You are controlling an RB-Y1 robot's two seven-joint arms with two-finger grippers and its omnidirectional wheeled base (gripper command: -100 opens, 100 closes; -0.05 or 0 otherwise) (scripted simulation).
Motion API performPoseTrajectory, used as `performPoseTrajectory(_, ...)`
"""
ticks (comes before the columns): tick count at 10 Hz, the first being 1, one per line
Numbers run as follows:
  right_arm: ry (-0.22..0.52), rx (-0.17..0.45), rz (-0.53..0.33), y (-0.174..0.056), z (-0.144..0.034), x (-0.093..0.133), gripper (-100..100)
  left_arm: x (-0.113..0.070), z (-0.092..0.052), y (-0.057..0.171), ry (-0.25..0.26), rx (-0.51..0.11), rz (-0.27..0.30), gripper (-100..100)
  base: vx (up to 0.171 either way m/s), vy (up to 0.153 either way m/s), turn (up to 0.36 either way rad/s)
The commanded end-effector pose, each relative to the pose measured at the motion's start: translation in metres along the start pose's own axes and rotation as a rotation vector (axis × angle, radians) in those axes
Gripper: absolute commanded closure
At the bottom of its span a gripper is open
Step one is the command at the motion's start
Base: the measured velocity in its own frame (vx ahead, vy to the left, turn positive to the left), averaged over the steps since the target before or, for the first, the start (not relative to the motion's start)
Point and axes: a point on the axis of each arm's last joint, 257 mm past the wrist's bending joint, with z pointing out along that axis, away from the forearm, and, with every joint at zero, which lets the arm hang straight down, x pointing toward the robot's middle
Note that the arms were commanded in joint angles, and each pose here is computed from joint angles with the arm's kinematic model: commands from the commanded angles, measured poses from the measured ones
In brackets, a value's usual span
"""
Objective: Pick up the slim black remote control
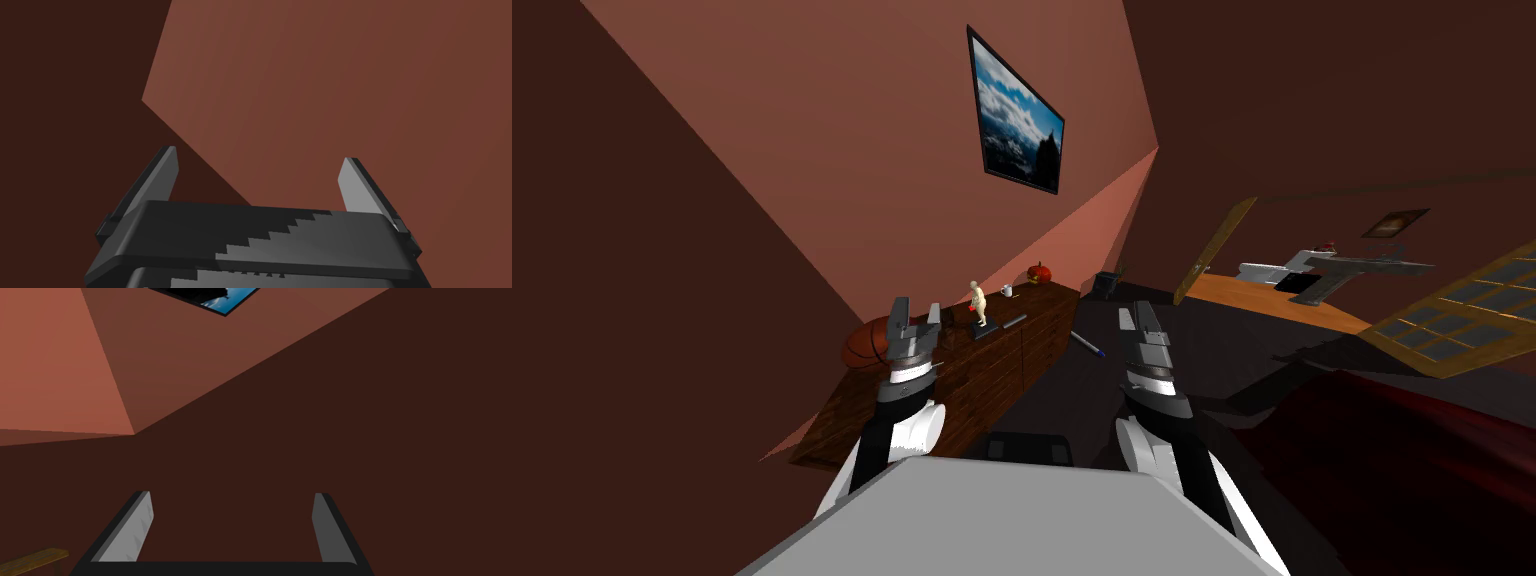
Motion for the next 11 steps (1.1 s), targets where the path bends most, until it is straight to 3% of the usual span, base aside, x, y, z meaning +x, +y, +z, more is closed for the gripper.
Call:
performPoseTrajectory(1, 0.0, 0.0, 0.0, 0.0, 0.0, 0.0, 0, 0.006, 0.002, 0.007, 0.036, -0.02, -0.002, -100, 0.001, -0.019, 0.033)
performPoseTrajectory(4, 0.0, 0.0, 0.0, 0.0, 0.0, 0.0, 0, 0.018, 0.009, 0.028, 0.105, -0.079, -0.021, -100, 0.001, -0.062, 0.073)
performPoseTrajectory(11, 0.0, 0.0, 0.0, 0.0, 0.0, 0.0, 0, 0.032, 0.017, 0.07, 0.159, -0.22, -0.056, -100, 0.003, -0.06, 0.052)
